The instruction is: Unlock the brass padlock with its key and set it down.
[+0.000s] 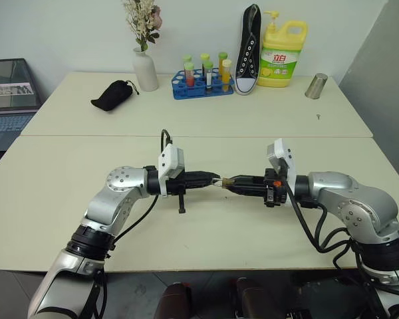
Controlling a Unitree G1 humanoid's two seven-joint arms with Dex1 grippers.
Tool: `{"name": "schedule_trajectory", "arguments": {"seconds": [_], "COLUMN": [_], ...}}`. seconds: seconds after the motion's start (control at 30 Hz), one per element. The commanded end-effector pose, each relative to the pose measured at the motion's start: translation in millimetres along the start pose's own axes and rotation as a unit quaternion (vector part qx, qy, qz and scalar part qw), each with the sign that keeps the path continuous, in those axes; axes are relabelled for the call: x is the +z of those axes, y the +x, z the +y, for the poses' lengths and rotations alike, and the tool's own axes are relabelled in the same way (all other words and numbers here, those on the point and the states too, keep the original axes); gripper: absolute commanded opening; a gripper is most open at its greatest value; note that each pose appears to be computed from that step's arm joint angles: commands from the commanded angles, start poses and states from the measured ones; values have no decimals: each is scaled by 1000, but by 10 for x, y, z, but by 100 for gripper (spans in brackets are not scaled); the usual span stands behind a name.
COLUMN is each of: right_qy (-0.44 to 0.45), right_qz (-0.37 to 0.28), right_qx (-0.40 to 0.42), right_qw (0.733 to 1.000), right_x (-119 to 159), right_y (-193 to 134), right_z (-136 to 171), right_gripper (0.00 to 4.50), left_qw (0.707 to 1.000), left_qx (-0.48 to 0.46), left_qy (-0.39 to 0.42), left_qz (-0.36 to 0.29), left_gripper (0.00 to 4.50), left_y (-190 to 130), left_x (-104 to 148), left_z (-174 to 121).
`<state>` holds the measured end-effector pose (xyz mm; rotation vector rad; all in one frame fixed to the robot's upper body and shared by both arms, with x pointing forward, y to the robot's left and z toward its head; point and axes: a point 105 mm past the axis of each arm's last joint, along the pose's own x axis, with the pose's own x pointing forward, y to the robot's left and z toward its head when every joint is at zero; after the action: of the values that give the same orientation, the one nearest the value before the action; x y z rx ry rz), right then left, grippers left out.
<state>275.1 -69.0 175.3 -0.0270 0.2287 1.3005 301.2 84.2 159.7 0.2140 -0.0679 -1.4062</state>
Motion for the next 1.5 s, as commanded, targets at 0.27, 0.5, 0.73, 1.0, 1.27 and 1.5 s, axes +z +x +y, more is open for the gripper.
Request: {"name": "schedule_trajectory", "arguments": {"seconds": [0.27, 0.5, 0.73, 1.0, 1.27, 1.5], "right_qy": [-13, -14, -15, -13, -12, -12], "right_qz": [-8, -5, -4, -6, -6, -7], "right_qx": [-11, -9, -1, 4, 8, 10], "right_qw": [1000, 1000, 1000, 1000, 1000, 1000], "right_x": [64, 50, 35, 38, 39, 42], "right_y": [-64, -59, -31, -20, -18, -17], "right_z": [-47, -48, -19, 4, 16, 18], "right_gripper": [14, 14, 14, 14, 14, 14], "left_qw": [999, 997, 997, 999, 999, 999], "left_qx": [-29, -34, -22, -8, 7, 14], "left_qy": [-27, -57, -61, -39, -23, -12], "left_qz": [-21, -38, -41, -35, -33, -32], "left_gripper": [0, 0, 0, 0, 0, 0], "left_y": [-23, -24, -11, 26, 29, 37], "left_x": [210, 351, 397, 374, 359, 346], "left_z": [-195, -207, -145, -102, -47, -19]}}
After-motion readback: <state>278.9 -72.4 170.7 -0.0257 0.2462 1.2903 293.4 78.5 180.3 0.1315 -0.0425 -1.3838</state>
